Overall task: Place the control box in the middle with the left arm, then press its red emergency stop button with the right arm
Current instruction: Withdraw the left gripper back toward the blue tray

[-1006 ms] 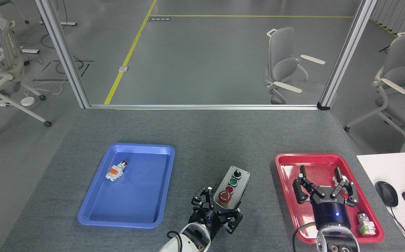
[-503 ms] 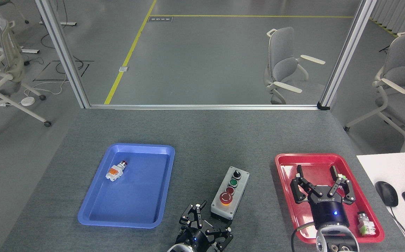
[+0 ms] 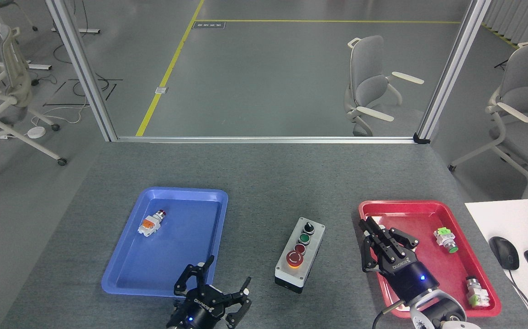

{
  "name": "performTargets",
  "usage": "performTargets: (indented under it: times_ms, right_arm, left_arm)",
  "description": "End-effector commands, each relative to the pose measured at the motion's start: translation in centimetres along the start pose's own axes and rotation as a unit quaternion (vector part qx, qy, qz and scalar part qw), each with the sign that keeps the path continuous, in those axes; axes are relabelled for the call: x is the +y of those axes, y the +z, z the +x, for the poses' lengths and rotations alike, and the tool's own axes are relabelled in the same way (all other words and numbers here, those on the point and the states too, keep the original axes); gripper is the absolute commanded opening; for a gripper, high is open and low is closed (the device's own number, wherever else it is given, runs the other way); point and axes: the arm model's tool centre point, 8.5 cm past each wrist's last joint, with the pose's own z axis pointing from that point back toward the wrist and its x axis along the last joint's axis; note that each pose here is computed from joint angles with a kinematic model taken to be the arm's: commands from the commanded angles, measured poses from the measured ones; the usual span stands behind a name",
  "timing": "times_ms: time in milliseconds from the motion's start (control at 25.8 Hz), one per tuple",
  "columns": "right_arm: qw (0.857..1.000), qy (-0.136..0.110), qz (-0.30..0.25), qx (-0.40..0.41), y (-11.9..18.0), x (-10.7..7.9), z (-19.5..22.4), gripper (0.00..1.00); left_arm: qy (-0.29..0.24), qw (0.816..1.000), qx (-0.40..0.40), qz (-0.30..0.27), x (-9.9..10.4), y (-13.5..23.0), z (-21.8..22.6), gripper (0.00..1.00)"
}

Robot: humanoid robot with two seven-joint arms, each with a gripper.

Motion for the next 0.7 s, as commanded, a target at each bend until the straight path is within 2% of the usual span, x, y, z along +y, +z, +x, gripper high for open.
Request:
performTargets:
  times_ms: [0, 77, 155, 193, 348, 426, 542, 658]
  right_arm:
    - [0.997, -0.011, 0.003, -0.077, -0.1, -0.1, 1.1, 0.0]
    - [0.997, -0.019, 0.015, -0.08, -0.2, 0.8, 1.3, 0.0]
    - [0.994, -0.022, 0.021, -0.104, -1.9, 1.0, 2.5, 0.0]
    - [0.992, -0.022, 0.024, -0.118, -2.8, 1.0, 3.1, 0.0]
    - [0.986, -0.041, 0.056, -0.15, -4.9, 2.9, 4.9, 0.0]
    - [0.983, -0.044, 0.063, -0.165, -5.8, 3.2, 5.9, 0.0]
    - [0.981, -0.046, 0.064, -0.176, -6.2, 3.3, 6.9, 0.0]
    - [0.981, -0.048, 0.07, -0.175, -5.9, 3.7, 6.9, 0.0]
  left_arm:
    - [-0.001, 0.998, 0.045, 0.04, 2.8, 1.6, -4.7, 0.98]
    - [0.006, 0.995, 0.081, 0.052, 3.6, 2.0, -8.1, 0.98]
    - [0.018, 0.991, 0.12, 0.063, 4.2, 2.3, -11.7, 0.98]
    - [0.028, 0.988, 0.139, 0.064, 4.2, 2.6, -13.3, 0.98]
    - [0.071, 0.974, 0.205, 0.07, 4.3, 1.8, -18.7, 0.98]
    - [0.102, 0.964, 0.237, 0.067, 3.5, 1.6, -21.3, 0.98]
    - [0.15, 0.95, 0.265, 0.074, 3.1, 1.4, -23.6, 0.98]
    - [0.159, 0.947, 0.269, 0.077, 3.1, 1.6, -24.2, 0.98]
